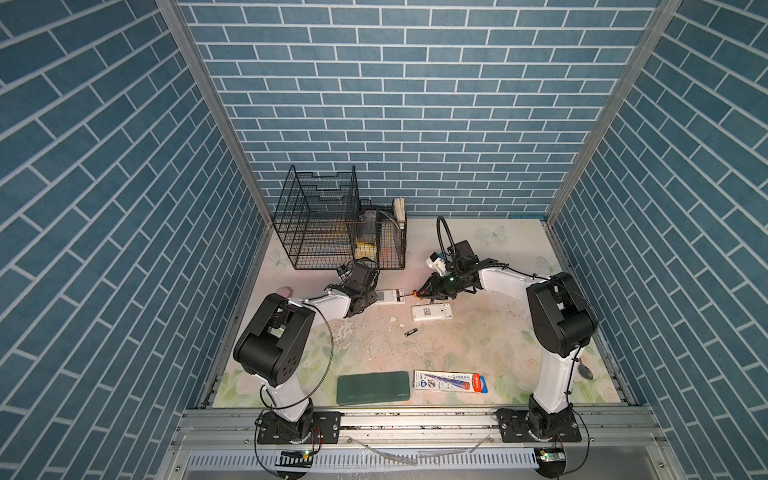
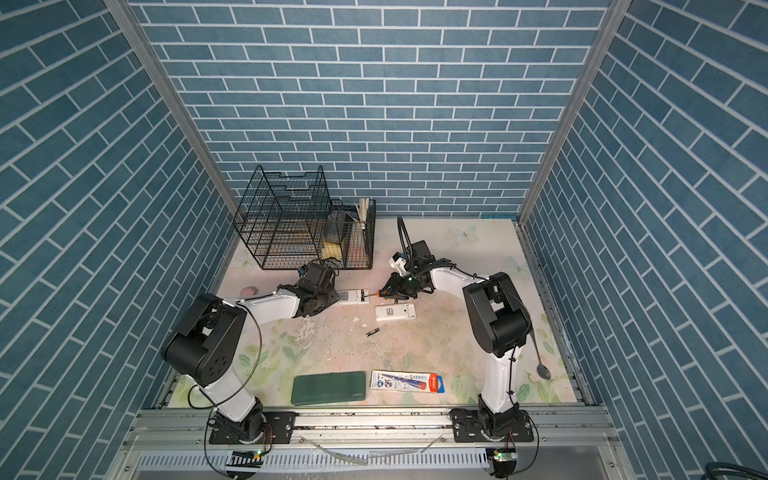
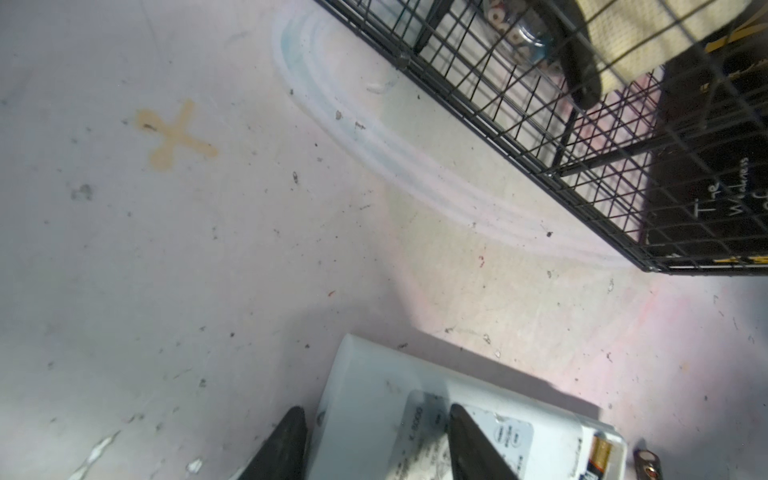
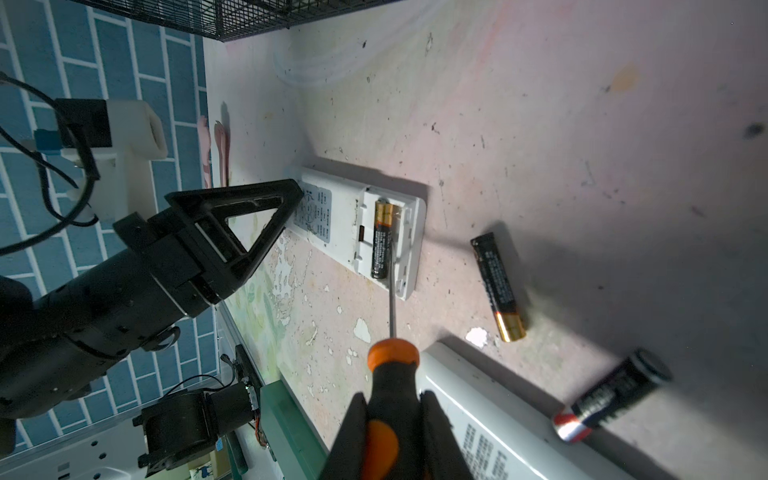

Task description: Unload the batteries from the remote control

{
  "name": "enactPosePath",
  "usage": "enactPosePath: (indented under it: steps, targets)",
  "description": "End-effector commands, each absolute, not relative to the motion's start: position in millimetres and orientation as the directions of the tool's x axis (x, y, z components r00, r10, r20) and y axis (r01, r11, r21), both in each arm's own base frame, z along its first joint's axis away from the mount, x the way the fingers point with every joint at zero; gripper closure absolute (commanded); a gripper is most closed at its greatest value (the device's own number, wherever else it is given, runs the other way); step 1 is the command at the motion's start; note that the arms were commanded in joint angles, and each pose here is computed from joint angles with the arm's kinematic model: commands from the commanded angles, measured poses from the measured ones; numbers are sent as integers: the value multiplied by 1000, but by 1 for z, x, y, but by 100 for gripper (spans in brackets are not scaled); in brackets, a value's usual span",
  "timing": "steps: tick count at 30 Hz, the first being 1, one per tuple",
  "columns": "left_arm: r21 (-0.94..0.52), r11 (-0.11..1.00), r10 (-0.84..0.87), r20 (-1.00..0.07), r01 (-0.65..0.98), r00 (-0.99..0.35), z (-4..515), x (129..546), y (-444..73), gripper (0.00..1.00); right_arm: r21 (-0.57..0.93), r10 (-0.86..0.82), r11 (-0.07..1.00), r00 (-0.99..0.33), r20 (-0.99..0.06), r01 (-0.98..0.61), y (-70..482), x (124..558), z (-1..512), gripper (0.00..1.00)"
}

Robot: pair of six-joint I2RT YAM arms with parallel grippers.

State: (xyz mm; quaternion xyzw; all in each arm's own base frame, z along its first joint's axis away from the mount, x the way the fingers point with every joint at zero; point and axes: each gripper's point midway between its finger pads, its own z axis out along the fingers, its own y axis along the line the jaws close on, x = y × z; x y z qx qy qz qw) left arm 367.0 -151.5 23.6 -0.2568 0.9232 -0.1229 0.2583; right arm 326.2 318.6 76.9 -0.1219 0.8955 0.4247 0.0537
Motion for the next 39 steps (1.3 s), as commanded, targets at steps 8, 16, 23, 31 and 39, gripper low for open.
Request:
enactPosePath:
  steps: [8, 16, 23, 31, 39]
  targets:
    - [-217, 886, -449, -174, -410, -876, -42, 299, -159, 45, 678, -251, 673, -954, -167, -295, 307, 292, 54, 100]
    - [-196, 889, -446, -173, -413, -878, -46, 296, -155, 45, 646, -285, 693, -945, -160, -319, 301, 291, 37, 100]
    - [-189, 891, -443, -165, -412, -881, -51, 295, -155, 45, 566, -319, 746, -935, -157, -350, 284, 291, 27, 100]
    - [-185, 892, -443, -162, -413, -882, -53, 294, -155, 45, 566, -296, 760, -945, -136, -319, 274, 288, 21, 100]
    - [-174, 894, -440, -162, -414, -883, -54, 292, -153, 45, 593, -266, 753, -956, -122, -286, 272, 286, 36, 100]
